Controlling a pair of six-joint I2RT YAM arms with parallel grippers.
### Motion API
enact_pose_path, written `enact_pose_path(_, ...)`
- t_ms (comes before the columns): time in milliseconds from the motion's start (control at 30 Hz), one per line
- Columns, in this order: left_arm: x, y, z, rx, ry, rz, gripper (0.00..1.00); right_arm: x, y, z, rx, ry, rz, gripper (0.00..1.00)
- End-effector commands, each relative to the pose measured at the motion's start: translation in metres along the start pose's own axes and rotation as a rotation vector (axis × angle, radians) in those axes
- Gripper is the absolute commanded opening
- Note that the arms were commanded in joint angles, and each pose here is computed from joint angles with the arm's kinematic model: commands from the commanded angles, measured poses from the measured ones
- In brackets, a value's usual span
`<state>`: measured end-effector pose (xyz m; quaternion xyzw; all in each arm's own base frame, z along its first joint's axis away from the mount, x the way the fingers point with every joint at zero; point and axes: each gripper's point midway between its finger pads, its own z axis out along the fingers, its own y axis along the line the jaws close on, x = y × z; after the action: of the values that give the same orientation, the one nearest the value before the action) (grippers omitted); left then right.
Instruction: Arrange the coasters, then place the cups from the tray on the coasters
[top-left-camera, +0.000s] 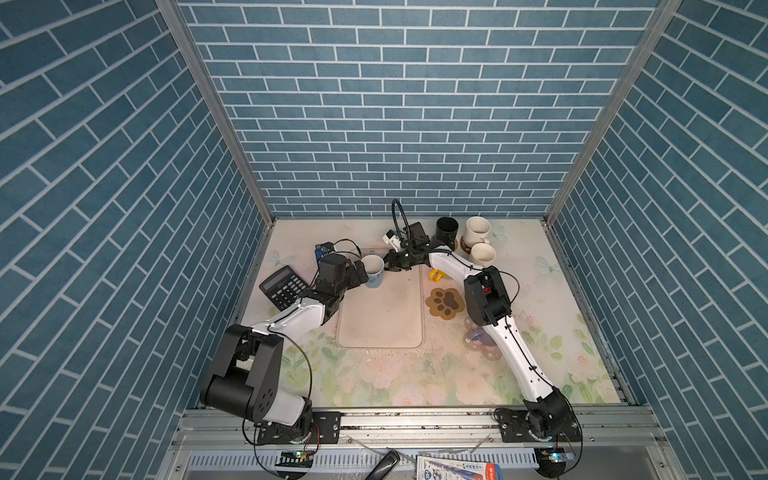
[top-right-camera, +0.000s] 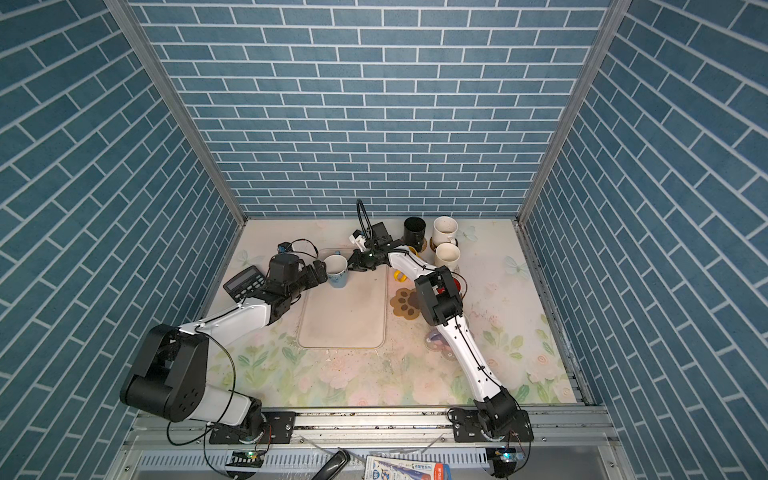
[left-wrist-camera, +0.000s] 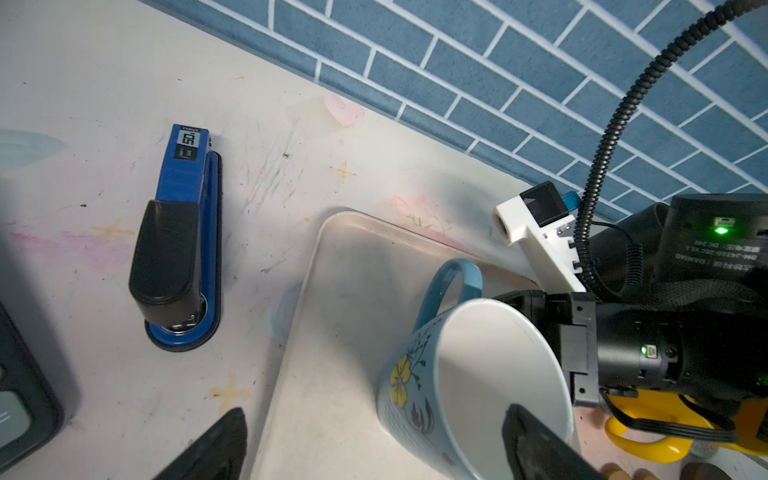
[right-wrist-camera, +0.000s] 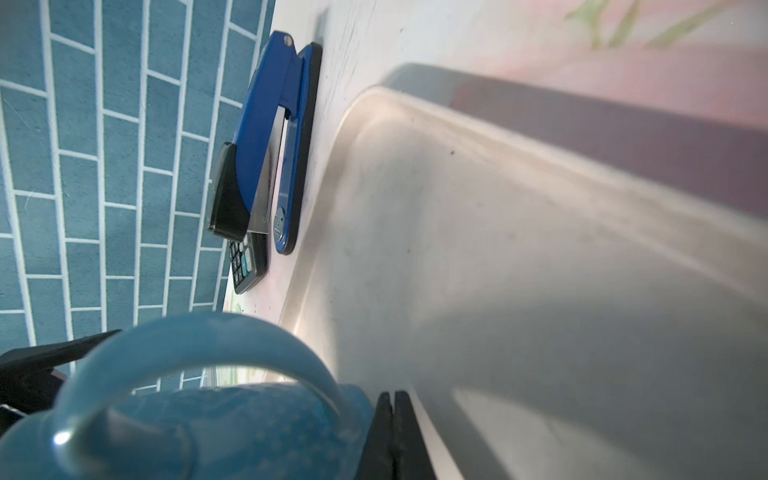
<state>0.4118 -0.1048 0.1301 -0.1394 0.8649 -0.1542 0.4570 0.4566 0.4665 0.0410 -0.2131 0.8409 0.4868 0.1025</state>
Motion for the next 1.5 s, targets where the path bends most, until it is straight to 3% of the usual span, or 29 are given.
enact_pose_path(0, 0.001, 0.002, 0.003, -0.001, 0.0, -0.002, 0.97, -0.015, 0.016, -0.023, 0.003, -0.025, -0.058, 0.04)
enact_pose_path(433, 0.002, 0.0, 0.01, 0.01, 0.014, 0.005, 0.97, -0.032, 0.026, -0.046, 0.036, -0.045, -0.106, 0.04)
enact_pose_path(667, -0.04, -0.014, 0.011, 0.071, 0.027, -0.024, 0.93, -0.038, 0.028, -0.058, 0.088, -0.065, -0.123, 0.1)
enact_pose_path(767, -0.052, -0.022, 0.015, 0.05, 0.078, 0.005, 0.83, -0.044, 0.034, -0.065, 0.105, -0.082, -0.136, 0.11)
enact_pose_path(967, -0.068, -0.025, 0.024, 0.0, 0.17, 0.019, 0.5, -0.056, 0.055, -0.08, 0.109, -0.12, -0.18, 0.15)
enact_pose_path(1167, -0.061, -0.021, 0.045, -0.074, 0.297, 0.042, 0.23, -0.062, 0.077, -0.1, 0.096, -0.132, -0.22, 0.16)
enact_pose_path(1333, -0.054, -0.02, 0.062, -0.106, 0.389, 0.05, 0.1, -0.061, 0.093, -0.122, 0.122, -0.154, -0.243, 0.16)
enact_pose_path(1467, -0.047, -0.019, 0.073, -0.121, 0.437, 0.044, 0.07, -0.056, 0.098, -0.148, 0.193, -0.181, -0.243, 0.16)
